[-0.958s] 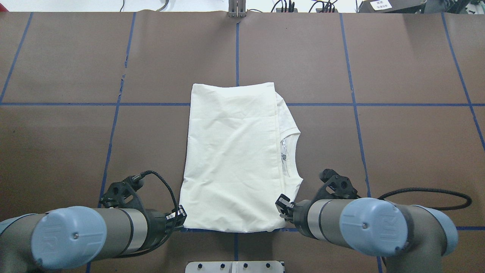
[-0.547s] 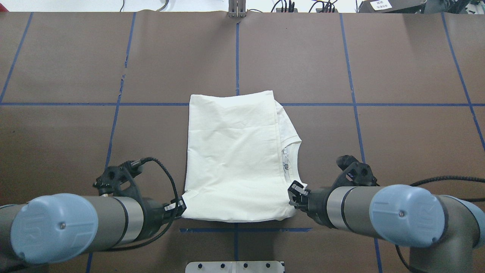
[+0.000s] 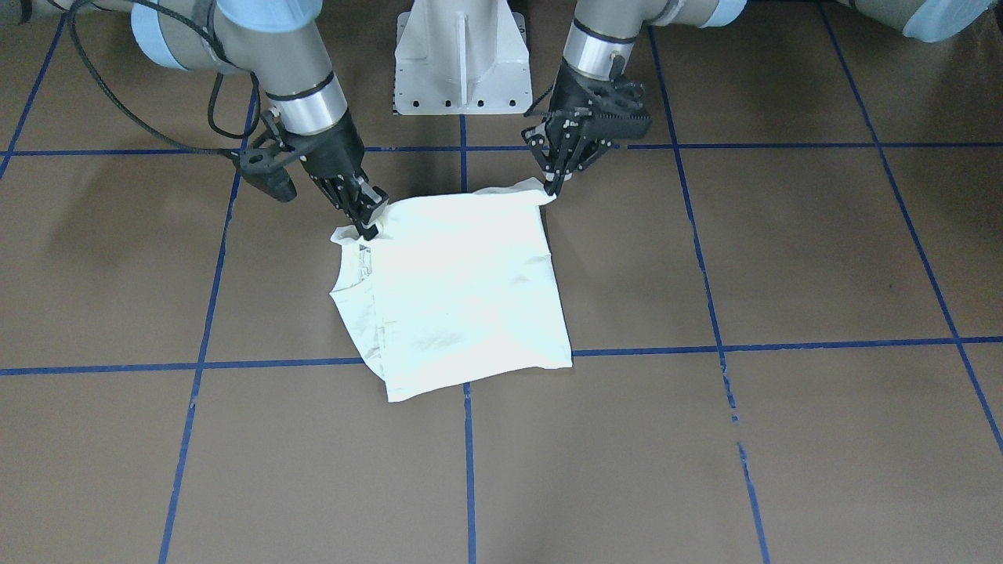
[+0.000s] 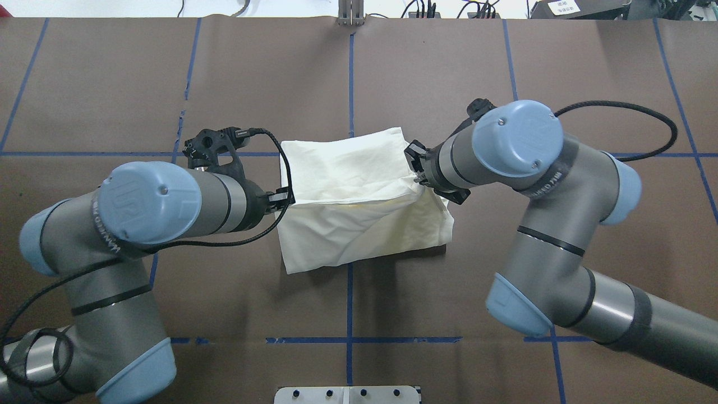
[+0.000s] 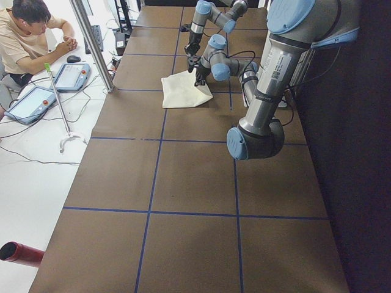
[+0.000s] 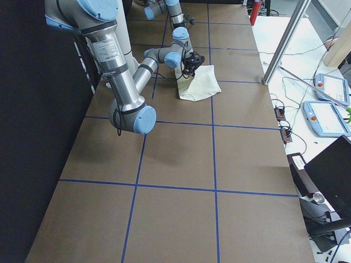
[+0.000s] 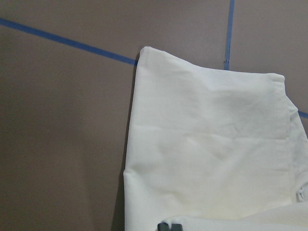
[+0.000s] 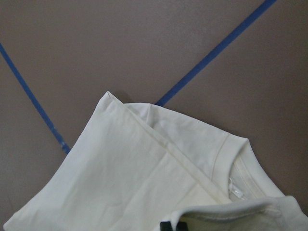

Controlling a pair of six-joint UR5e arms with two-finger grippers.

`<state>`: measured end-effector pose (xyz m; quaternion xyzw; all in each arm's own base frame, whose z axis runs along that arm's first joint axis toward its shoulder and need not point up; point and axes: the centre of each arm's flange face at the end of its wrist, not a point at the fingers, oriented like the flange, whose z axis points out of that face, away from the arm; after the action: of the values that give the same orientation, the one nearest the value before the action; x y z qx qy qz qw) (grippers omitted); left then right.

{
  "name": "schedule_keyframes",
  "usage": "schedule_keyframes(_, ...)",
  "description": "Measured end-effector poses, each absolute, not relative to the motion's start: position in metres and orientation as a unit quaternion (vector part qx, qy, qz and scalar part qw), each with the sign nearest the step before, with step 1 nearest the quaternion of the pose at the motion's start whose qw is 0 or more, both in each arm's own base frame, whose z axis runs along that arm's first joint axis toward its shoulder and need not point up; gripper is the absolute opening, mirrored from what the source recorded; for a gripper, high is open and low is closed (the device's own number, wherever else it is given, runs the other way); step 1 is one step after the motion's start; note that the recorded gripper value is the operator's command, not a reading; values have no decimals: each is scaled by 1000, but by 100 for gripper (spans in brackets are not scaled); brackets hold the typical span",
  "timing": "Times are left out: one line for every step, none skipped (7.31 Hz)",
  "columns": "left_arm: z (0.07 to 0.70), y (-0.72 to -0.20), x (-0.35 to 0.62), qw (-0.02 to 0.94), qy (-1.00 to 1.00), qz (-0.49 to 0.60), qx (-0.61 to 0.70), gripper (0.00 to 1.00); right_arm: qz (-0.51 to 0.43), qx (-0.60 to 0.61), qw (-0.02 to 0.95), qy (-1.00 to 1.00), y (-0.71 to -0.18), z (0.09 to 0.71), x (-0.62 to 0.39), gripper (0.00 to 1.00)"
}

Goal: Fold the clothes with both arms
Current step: 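Lift the near edge with both grippers and fold it away from the robot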

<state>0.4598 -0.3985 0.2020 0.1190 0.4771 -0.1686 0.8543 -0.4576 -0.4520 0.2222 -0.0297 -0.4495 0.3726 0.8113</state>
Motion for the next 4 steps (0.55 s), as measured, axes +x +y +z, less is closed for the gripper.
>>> schedule_keyframes(210, -431, 475, 859, 463, -175, 130, 0, 378, -26, 818, -432, -478, 228, -474, 0)
schedule_keyframes(217, -454, 488, 864, 452, -172, 140, 0, 380, -24, 825, -418, -502, 231, -492, 0)
schedule_keyframes(227, -472, 499, 866, 446, -170, 147, 0, 382, -24, 827, -411, -521, 234, -507, 0)
schedule_keyframes(241, -486, 509, 867, 443, -169, 154, 0, 382, -24, 827, -411, -535, 241, -518, 0)
